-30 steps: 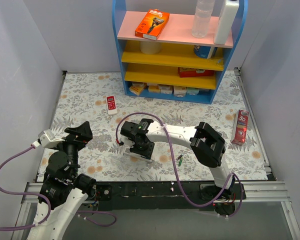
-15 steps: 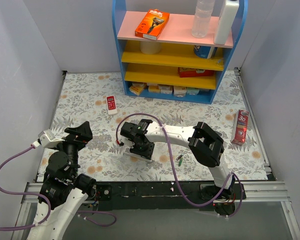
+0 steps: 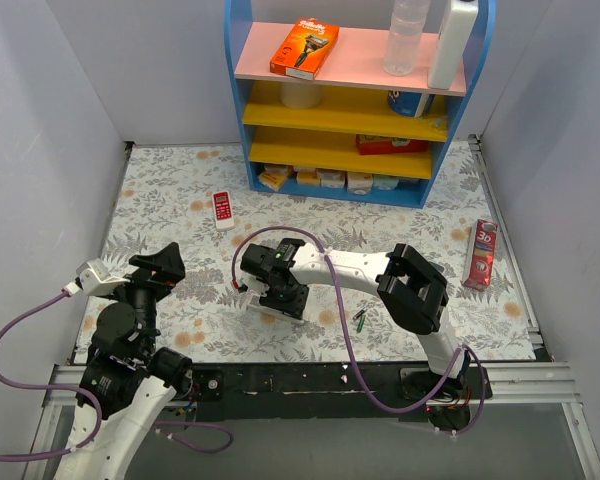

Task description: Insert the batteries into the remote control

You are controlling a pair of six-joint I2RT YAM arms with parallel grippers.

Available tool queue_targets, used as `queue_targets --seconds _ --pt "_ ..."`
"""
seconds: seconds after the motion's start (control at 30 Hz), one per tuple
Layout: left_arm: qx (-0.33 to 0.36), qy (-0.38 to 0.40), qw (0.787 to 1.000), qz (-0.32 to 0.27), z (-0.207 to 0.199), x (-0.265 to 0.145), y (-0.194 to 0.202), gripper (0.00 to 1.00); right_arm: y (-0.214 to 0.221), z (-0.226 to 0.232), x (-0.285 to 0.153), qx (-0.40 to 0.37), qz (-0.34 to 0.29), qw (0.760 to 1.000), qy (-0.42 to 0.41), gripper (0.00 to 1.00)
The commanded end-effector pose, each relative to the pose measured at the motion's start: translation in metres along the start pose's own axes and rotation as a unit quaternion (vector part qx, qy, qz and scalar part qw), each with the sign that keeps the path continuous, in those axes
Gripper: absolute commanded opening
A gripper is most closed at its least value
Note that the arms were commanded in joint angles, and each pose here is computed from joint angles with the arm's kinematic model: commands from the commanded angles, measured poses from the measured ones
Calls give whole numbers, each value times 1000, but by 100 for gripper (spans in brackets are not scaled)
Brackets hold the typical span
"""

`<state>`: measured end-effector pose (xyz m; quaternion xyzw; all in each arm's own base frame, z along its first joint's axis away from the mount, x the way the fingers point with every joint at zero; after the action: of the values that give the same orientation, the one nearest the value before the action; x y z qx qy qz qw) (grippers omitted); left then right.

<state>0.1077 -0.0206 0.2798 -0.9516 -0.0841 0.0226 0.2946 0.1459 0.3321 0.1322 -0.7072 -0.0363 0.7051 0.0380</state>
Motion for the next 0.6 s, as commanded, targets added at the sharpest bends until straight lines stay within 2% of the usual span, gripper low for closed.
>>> queue_targets --seconds 0.0,0.57 --pt "9 -13 1000 -4 3 3 1 98 -10 0 -9 1 -25 1000 1 34" --pt "9 -14 1000 -3 3 3 2 98 -12 2 -8 0 -36 999 -18 37"
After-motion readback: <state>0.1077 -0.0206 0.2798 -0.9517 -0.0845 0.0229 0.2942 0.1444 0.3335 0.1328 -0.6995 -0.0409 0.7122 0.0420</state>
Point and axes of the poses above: each gripper's point midway between its finger pads, its own x axis out along the fingers, its own z axis along the line the jaws close on, y = z × x, the point moved 9 cm from there along -x, back along the fingers, and after that the axes turned 14 degrees about -x, right-handed, at the moved point
